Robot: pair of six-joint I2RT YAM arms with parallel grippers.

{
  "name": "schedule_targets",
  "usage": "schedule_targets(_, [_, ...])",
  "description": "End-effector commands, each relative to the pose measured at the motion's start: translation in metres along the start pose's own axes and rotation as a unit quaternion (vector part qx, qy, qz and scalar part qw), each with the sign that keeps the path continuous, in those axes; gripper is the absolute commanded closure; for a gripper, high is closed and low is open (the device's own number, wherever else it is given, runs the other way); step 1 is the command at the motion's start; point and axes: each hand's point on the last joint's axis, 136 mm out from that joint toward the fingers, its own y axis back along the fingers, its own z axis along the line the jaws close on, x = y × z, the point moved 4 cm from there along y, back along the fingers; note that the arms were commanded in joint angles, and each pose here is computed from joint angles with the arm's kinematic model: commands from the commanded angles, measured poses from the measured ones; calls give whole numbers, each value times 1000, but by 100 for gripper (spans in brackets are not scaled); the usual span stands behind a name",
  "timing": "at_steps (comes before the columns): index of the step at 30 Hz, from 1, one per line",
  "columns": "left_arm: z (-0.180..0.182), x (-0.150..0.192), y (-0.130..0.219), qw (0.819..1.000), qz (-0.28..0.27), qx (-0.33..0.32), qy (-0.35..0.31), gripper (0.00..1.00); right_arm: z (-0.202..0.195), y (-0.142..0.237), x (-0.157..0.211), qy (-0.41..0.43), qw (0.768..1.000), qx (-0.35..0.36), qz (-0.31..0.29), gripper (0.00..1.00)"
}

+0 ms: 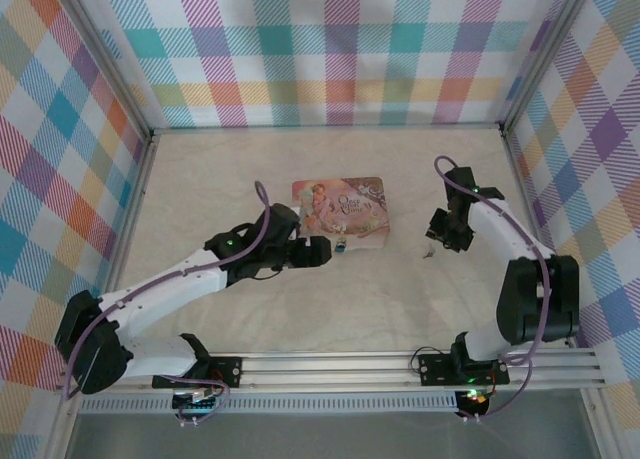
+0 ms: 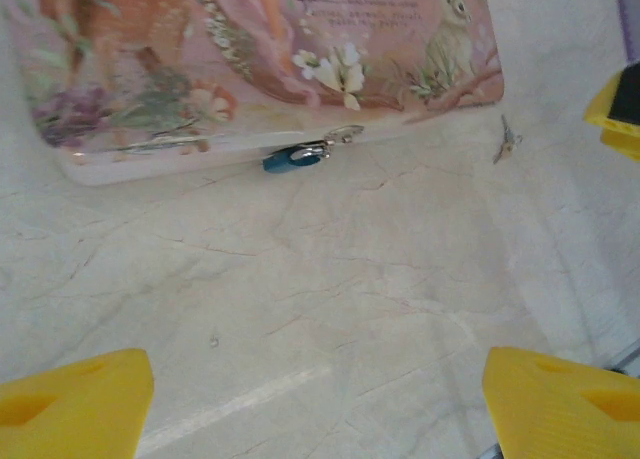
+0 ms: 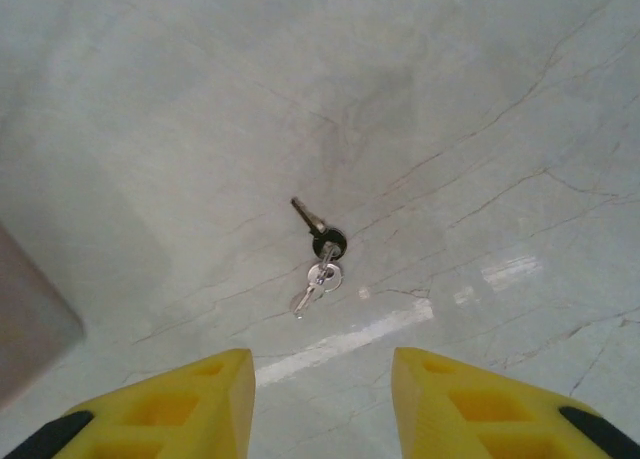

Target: Unlock the padlock with the key

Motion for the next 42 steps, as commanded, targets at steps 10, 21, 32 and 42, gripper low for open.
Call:
schedule_targets(10, [-22,3,-10,999,3,-22,-48,16,-2,-47,6,-21,998,21,59,67])
schedule_targets(21, [-15,7,-13,999,3,-33,-43,18,-3,-64,5,-25,997,29,73,77])
schedule_targets(32, [-12,7,-13,999,-1,-37,-36,19,-1,-56,2,-6,998,8,54,100])
schedule_targets(42, [-7,-11,1,998,-37,-38,-22,19,20,27,-15,44,994,-93,-49,100])
